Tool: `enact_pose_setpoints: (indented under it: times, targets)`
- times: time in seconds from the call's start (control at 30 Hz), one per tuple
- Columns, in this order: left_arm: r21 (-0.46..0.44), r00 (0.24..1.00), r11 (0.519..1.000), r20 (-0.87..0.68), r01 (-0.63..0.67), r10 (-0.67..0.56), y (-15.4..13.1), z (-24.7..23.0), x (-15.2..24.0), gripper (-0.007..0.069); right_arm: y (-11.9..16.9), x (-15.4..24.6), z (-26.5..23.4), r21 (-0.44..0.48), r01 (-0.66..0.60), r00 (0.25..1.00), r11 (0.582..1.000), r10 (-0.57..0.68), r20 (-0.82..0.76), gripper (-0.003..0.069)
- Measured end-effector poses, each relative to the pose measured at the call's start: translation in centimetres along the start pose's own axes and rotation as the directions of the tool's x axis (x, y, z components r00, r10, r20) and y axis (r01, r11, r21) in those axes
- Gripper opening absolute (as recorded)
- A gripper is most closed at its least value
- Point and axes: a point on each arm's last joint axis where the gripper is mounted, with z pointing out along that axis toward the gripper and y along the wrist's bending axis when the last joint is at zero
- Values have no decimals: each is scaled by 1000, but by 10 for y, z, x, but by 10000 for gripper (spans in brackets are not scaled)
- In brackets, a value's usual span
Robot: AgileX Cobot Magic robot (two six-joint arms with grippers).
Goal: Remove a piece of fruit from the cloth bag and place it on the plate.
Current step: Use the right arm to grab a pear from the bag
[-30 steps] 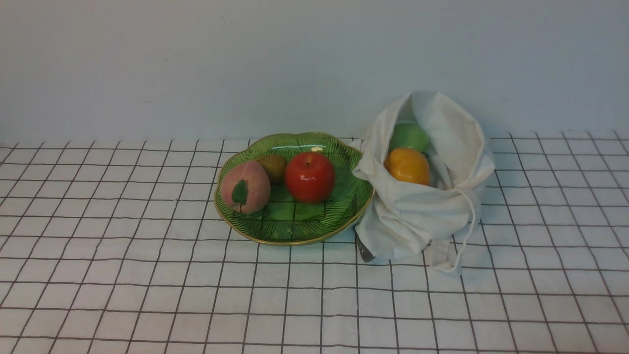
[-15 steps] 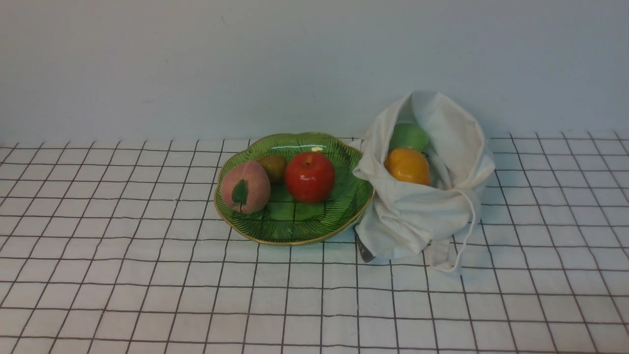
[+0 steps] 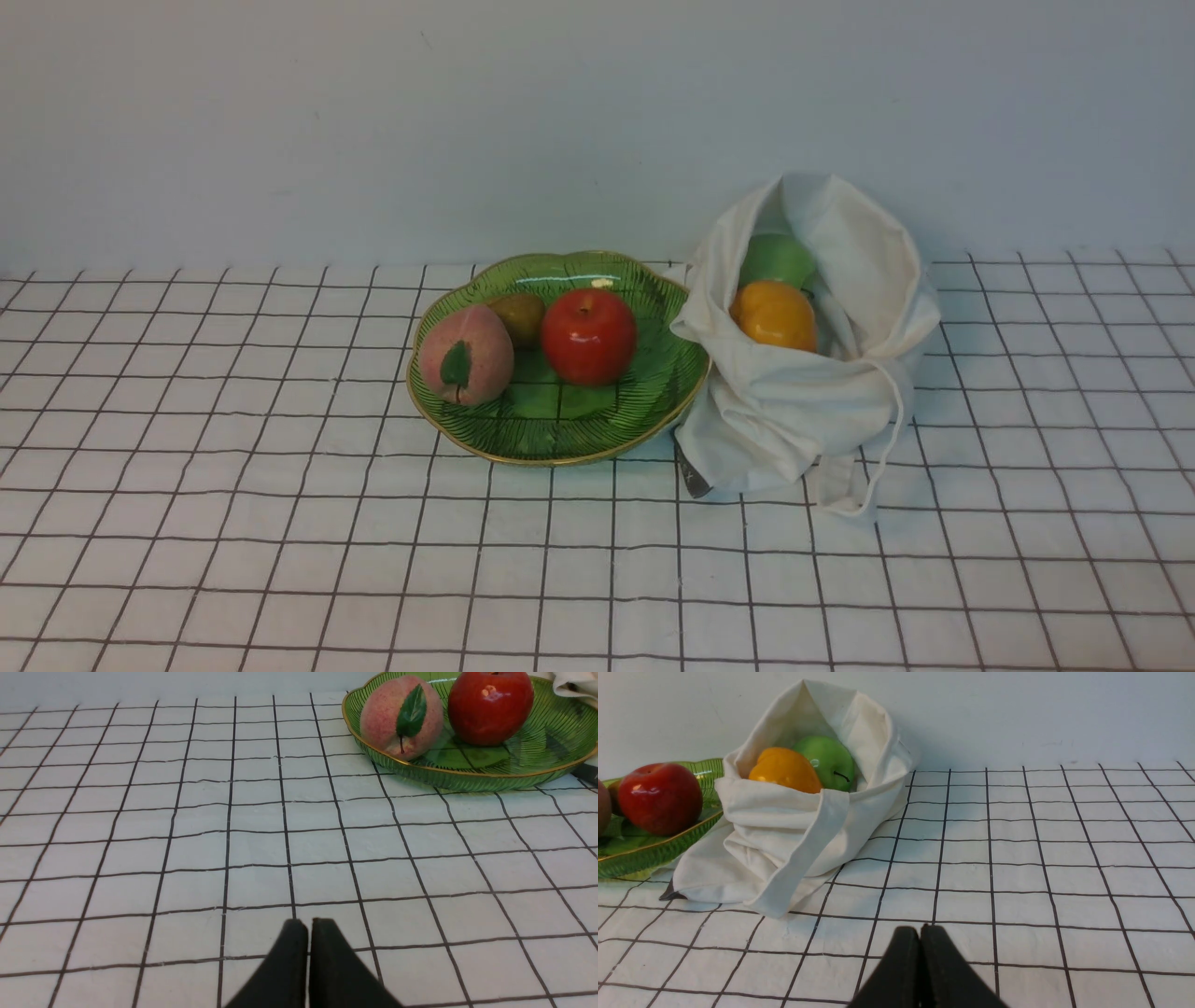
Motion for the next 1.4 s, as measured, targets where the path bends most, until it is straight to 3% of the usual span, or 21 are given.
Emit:
enact_pose_setpoints:
  times: [0.2,0.3,0.37,0.4,0.5,0.53,0.63,0.73,0.83,0.87,0.9,0.93,0.97,1.03,1.1,1.23,1.4]
  targets:
    - [0,1000,1000,0,0,0,0,0,0,-8,0,0,0,-3,-12,1000,1000,12,0,-15]
    - [0,1000,1000,0,0,0,0,0,0,-8,3,-1,0,-35,-179,984,983,179,9,-15]
    - [0,1000,1000,0,0,0,0,0,0,-8,6,-3,0,-78,-409,912,909,410,5,-15]
    - [0,1000,1000,0,0,0,0,0,0,-8,7,-3,0,-82,-433,901,898,435,4,-15]
    - [0,1000,1000,0,0,0,0,0,0,-8,11,-6,-1,-138,-728,682,672,731,-39,-15]
    - [0,1000,1000,0,0,0,0,0,0,-8,12,-7,-1,-148,-777,624,612,779,-54,-15]
    - [0,1000,1000,0,0,0,0,0,0,-8,13,-8,-1,-163,-841,531,515,844,-72,-15]
    - [0,1000,1000,0,0,0,0,0,0,-8,15,-9,-2,-173,-863,493,474,865,-89,-15]
    - [0,1000,1000,0,0,0,0,0,0,-8,18,-20,-6,-212,-813,569,542,817,-95,-15]
    - [0,1000,1000,0,0,0,0,0,0,-8,19,-35,-12,-259,-751,638,607,768,-53,-15]
    - [0,1000,1000,0,0,0,0,0,0,-8,19,-38,-13,-266,-749,639,607,768,-48,-15]
    - [0,1000,1000,0,0,0,0,0,0,-8,19,-66,-25,-323,-639,725,698,687,49,-15]
    - [0,1000,1000,0,0,0,0,0,0,-8,19,-82,-30,-335,-578,764,745,638,100,-15]
    - [0,1000,1000,0,0,0,0,0,0,-8,20,-110,-33,-315,-467,832,826,531,158,-15]
    - [0,1000,1000,0,0,0,0,0,0,-8,21,-130,-26,-273,-387,890,881,434,139,-15]
    - [0,1000,1000,0,0,0,0,0,0,-8,24,-151,14,-188,-283,959,941,272,-78,-12]
    - [0,1000,1000,0,0,0,0,0,0,-8,26,-157,95,-93,-297,893,951,242,-379,21]
